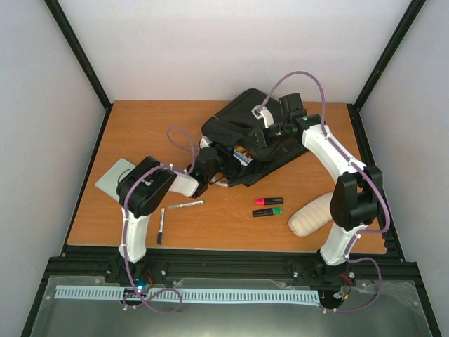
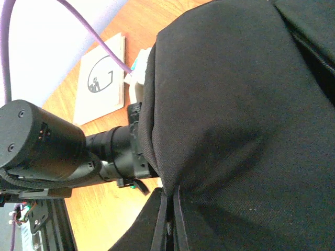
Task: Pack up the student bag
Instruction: Place the book in the student bag, then adjust the student bag at the center of the board, then move the stationery to the center of the board.
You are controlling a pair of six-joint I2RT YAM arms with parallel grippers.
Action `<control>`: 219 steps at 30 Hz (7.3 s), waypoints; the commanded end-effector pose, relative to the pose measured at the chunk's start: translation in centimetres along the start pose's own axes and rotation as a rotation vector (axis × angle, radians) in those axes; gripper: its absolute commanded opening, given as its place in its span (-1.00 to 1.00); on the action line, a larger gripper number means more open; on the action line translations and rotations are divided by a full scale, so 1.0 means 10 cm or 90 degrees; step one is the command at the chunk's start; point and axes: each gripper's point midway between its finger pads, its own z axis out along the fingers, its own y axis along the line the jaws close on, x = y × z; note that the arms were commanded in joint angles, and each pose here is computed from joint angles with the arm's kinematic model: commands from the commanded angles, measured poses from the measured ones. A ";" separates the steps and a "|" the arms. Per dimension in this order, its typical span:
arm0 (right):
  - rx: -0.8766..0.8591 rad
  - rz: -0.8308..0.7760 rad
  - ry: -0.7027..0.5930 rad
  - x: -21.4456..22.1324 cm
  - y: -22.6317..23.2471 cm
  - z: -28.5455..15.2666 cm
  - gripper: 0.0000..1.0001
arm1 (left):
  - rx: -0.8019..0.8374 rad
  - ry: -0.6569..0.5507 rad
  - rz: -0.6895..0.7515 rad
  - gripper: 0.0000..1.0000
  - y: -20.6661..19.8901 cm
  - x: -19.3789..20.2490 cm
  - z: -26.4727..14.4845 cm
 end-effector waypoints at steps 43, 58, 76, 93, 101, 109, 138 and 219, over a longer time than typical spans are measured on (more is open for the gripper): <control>0.113 -0.045 -0.019 0.01 -0.30 -0.33 -0.94 | -0.096 0.223 0.081 -0.29 -0.25 0.48 -0.27; 0.093 -0.056 -0.027 -0.10 -0.19 -0.38 -0.94 | 0.021 0.220 0.008 -0.98 -0.36 0.62 0.39; 0.170 -0.056 -0.013 -0.09 -0.43 -0.39 -0.94 | -0.213 0.238 0.147 0.33 0.00 0.45 0.20; 0.173 -0.078 -0.005 0.01 -0.36 -0.45 -0.94 | -0.301 0.222 0.304 0.35 0.15 0.13 -0.64; 0.154 -0.084 0.005 0.11 -0.23 -0.50 -0.94 | -0.301 0.196 0.326 0.35 0.33 -0.05 -0.48; 0.144 -0.085 0.015 0.20 -0.18 -0.51 -0.94 | -0.215 0.226 0.320 0.26 0.29 0.02 -0.11; 0.259 -0.073 -0.167 -0.47 -0.34 -1.65 -0.94 | -0.395 0.128 0.246 -0.98 1.06 -0.25 -0.06; 0.128 -0.241 0.059 0.73 0.05 -0.06 0.36 | -0.728 -0.239 0.031 1.00 1.20 -2.73 -2.93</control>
